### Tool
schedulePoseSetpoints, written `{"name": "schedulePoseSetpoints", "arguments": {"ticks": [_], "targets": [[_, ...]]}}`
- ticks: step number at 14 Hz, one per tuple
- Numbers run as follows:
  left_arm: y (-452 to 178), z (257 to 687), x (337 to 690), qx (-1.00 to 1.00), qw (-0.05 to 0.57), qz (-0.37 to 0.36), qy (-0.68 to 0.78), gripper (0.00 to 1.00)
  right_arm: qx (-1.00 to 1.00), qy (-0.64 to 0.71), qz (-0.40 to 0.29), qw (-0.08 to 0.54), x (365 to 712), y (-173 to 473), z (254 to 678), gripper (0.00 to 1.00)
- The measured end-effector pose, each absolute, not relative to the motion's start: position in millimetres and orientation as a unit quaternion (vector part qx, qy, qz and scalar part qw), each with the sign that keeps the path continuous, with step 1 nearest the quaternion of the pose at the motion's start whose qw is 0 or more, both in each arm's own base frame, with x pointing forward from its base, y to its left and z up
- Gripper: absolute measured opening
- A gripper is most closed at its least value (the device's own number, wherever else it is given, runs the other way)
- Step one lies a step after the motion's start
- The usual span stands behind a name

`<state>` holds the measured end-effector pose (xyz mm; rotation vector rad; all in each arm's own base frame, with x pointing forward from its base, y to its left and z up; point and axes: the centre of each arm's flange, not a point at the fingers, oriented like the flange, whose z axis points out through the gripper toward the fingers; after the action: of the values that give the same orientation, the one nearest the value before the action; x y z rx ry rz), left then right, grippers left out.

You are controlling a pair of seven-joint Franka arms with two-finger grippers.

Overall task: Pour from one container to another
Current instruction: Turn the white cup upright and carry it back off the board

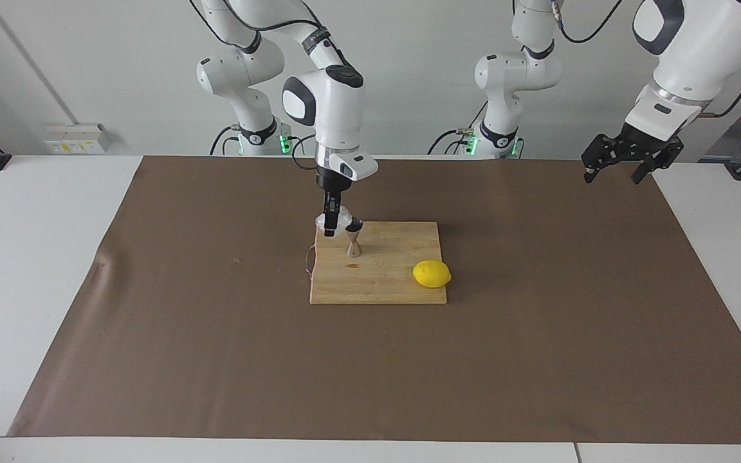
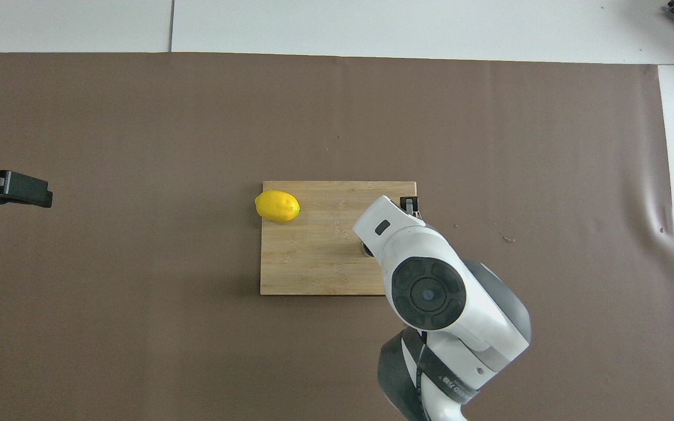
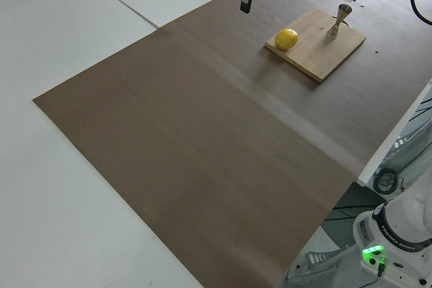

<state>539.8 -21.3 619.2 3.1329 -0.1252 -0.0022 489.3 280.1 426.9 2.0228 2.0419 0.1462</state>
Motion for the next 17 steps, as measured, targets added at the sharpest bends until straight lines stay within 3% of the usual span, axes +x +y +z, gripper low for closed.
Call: {"name": "schedulePoseSetpoints", "arguments": {"ticks": [9,17], "targets": [[-21,619,540,0.999,0.003,-0.001,-0.04,1.0,0.692,0.719,0.063,0.034,528,194,425,0.52],[-21,619,540,0.999,0.003,-0.001,-0.04,1.0,0.676,0.723,0.122,-0.065,545,88,397,0.52]]}}
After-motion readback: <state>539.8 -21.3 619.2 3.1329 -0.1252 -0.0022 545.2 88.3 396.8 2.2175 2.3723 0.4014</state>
